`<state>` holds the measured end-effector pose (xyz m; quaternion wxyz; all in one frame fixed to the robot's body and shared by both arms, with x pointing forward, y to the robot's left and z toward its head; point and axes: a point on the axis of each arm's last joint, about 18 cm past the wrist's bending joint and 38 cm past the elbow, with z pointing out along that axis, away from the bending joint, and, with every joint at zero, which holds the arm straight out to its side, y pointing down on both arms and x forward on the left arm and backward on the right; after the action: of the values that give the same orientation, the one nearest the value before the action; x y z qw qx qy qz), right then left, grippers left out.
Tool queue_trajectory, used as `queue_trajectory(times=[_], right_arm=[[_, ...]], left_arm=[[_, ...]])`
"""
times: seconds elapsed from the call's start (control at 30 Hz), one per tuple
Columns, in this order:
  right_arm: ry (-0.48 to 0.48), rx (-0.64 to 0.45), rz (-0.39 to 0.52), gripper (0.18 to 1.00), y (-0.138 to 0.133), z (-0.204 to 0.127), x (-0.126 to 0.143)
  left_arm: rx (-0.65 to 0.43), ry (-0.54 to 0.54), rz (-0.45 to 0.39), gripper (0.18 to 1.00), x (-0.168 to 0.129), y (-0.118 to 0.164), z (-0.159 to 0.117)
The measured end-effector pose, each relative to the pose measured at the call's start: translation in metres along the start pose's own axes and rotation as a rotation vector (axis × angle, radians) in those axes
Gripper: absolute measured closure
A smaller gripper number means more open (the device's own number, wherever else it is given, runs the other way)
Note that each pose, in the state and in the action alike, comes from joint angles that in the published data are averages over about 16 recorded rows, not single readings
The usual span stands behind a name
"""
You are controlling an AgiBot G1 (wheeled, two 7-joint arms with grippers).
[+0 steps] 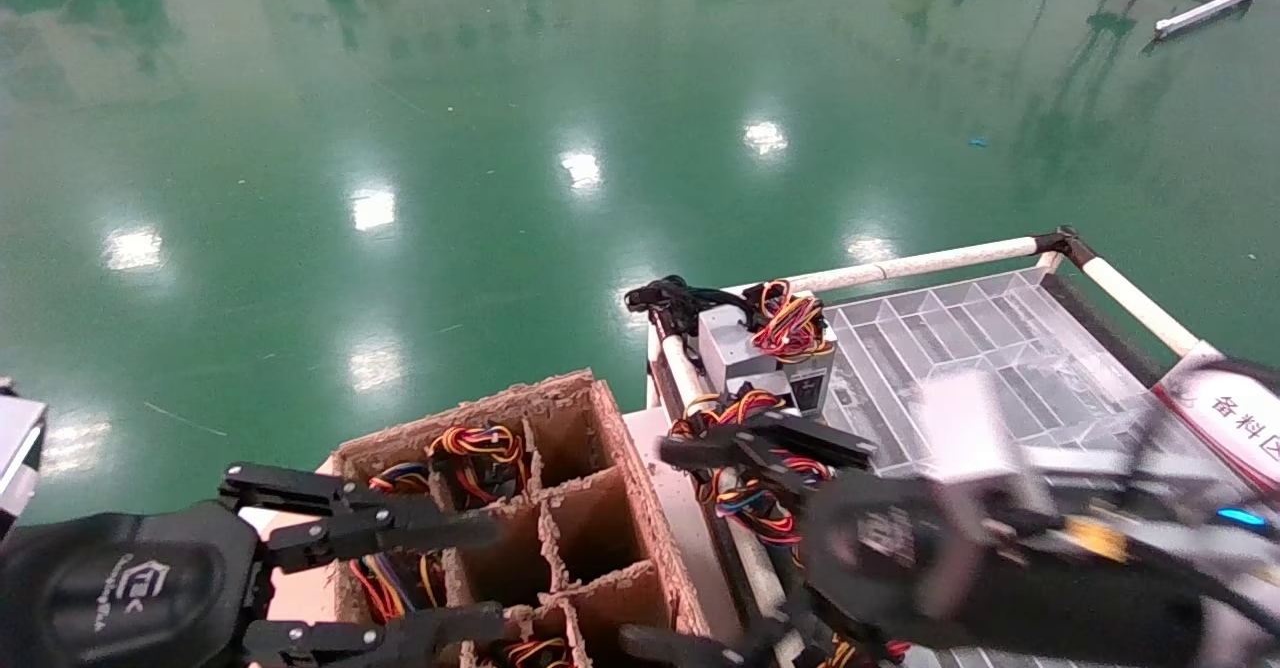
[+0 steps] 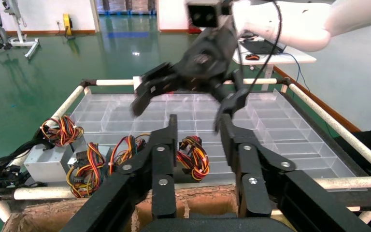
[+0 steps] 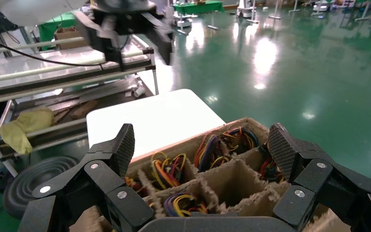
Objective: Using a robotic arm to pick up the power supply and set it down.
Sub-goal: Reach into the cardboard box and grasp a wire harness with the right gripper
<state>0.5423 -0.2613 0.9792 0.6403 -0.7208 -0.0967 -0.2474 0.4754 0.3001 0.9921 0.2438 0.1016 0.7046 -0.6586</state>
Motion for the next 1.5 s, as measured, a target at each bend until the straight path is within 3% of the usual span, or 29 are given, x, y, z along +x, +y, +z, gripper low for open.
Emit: queue_trajectory(times=[0.33,0.53,1.0,1.5], right_arm=[[-0.024,-0.072,-0.067,0.178,0.026,0.066,0.045],[-0.019,-0.124,-0.153,0.178,0.041,0.108,0.067],[0.078,-0.271,-0.364,0.178,0.06,0.168,0.106],[0.134,-0.333,-0.445,0.203,0.068,0.191,0.111]], left_arm=[[0.0,0.0,0.0,0.874,0.0,0.0,0.0],[0.0,0.0,0.0,0.939,0.0,0.0,0.0],[0.0,0.0,0.0,0.992,0.0,0.0,0.0],[0.0,0.0,0.0,0.983,0.0,0.0,0.0]])
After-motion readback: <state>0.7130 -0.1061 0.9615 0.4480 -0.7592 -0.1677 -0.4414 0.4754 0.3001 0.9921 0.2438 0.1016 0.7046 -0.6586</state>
